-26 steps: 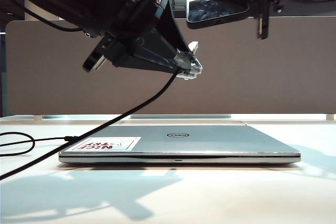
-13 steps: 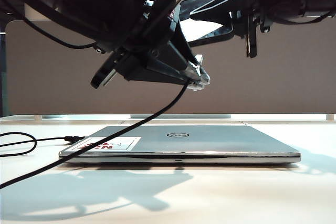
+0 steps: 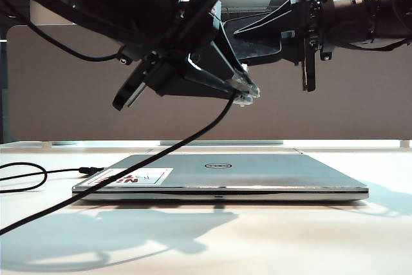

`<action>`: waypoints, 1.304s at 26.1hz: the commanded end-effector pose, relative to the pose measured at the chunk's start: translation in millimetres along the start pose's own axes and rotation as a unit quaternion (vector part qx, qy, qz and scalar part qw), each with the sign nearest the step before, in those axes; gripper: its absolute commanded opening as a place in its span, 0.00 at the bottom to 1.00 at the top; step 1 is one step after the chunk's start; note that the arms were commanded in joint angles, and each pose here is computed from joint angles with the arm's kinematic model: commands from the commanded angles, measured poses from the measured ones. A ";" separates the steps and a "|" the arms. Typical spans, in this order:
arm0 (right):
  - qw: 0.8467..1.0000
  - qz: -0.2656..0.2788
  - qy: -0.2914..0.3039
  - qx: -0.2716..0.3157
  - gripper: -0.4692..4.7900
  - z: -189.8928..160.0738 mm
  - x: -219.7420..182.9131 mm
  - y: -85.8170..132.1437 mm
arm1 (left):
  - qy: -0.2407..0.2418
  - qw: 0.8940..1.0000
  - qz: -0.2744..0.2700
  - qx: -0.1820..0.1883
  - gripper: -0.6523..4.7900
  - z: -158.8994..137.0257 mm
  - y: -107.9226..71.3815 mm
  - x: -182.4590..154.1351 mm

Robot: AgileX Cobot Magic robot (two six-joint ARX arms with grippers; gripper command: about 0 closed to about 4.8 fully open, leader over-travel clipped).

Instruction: Pick up the charging cable and the phone, plug the charging cable into the charging port on the phone, and finally place them back on the table.

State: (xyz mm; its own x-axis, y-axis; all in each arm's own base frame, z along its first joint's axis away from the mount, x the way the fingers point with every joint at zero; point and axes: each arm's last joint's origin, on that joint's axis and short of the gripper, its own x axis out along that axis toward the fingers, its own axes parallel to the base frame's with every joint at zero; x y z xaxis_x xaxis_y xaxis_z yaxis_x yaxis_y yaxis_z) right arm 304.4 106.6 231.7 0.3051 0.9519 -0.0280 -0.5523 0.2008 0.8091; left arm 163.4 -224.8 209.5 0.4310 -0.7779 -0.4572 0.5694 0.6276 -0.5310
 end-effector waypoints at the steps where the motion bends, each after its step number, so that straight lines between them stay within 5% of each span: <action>1: 1.000 0.020 -0.005 -0.009 0.08 4.9 -0.5 8.9 | -0.011 1.000 -0.007 -0.001 0.11 3.5 -2.1 -0.6; 34: 1.000 0.013 0.021 0.009 0.08 -8.3 2.9 3.3 | -0.030 0.999 -0.015 -0.001 0.11 7.8 -2.7 -1.0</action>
State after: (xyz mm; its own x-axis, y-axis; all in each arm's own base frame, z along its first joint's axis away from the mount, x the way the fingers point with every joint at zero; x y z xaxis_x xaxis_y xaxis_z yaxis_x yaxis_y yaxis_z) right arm 297.9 110.7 223.0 0.2681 0.9619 -0.0541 -0.5043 0.1879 0.8428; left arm 165.5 -224.0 210.5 0.4381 -0.7812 -0.4449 0.5677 0.6241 -0.5369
